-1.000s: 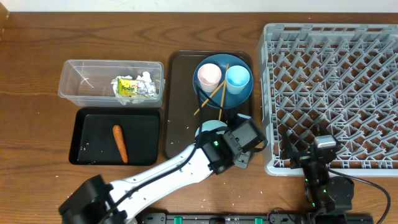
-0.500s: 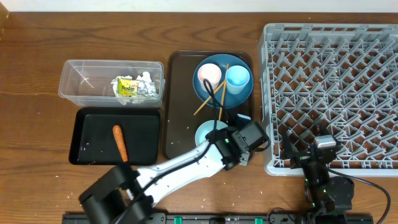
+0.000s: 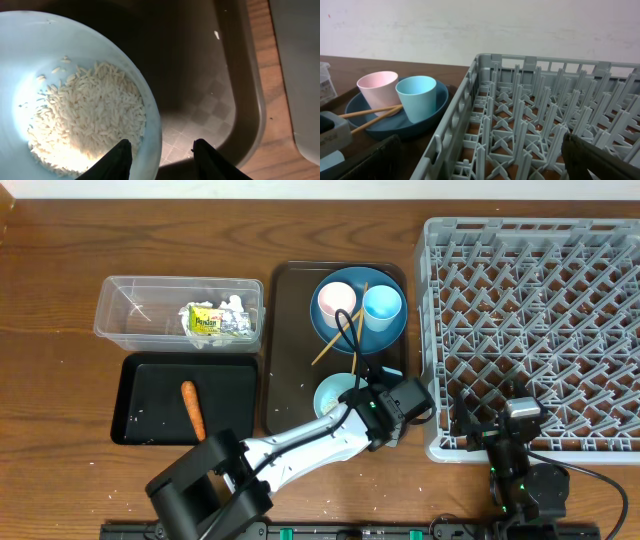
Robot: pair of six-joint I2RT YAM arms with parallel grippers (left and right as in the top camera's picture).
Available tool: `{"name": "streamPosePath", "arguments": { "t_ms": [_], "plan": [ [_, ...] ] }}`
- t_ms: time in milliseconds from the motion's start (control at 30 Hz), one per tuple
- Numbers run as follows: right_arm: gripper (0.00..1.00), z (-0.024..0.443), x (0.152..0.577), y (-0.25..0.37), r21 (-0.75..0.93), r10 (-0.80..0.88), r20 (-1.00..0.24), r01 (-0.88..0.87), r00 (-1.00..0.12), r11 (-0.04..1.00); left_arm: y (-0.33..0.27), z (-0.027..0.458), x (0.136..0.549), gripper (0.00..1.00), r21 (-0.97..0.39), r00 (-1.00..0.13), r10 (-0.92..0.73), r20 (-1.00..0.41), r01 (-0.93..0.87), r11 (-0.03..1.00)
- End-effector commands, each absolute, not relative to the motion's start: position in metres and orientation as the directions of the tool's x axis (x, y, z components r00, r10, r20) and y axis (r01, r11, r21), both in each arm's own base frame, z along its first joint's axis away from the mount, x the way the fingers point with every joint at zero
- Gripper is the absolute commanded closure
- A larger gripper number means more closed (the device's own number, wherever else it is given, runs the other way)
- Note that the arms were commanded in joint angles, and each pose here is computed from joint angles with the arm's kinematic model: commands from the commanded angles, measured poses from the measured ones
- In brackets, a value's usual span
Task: Sort waste into correct bins and load items into the dishwasher rack
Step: 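Reach the left gripper to the light-blue rice bowl and grip its rim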
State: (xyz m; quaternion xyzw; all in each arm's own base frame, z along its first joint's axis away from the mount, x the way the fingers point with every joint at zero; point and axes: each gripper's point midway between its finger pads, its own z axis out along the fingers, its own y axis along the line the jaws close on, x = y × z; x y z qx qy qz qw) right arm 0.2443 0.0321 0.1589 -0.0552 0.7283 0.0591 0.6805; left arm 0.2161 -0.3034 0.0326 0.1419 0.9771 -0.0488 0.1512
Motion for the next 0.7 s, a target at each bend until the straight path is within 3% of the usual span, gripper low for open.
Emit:
{"name": "streamPosePath", "arguments": {
  "t_ms": [0,133,267,667],
  "plan": [
    [0.01,0.1589,0.2438,0.0338,0.018,0.006,-0.998,-0.17,-0.067,0.985,-0.2959,0.028,0.2218,0.61,-0.001,-0.907,0.264,-0.328,0.28,0.96],
    [0.01,0.1591,0.2438,0.0338,0.018,0.006,-0.998,-0.17,-0.067,0.985,-0.2954,0.0282,0.2225,0.65,0.003,-0.906,0.264,-0.331,0.279,0.96],
    [0.01,0.1591,0.2438,0.0338,0.018,0.006,-0.998,-0.17,-0.067,0.985,-0.2954,0.0281,0.2224,0.77,0.002,-0.906,0.263,-0.331,0.279,0.96],
    [0.01,0.1591,0.2438,0.0338,0.018,0.006,-0.998,-0.17,-0.067,0.985,-0.2953,0.0281,0.2224,0.85,0.002,-0.906,0.264,-0.33,0.279,0.96]
  ]
}}
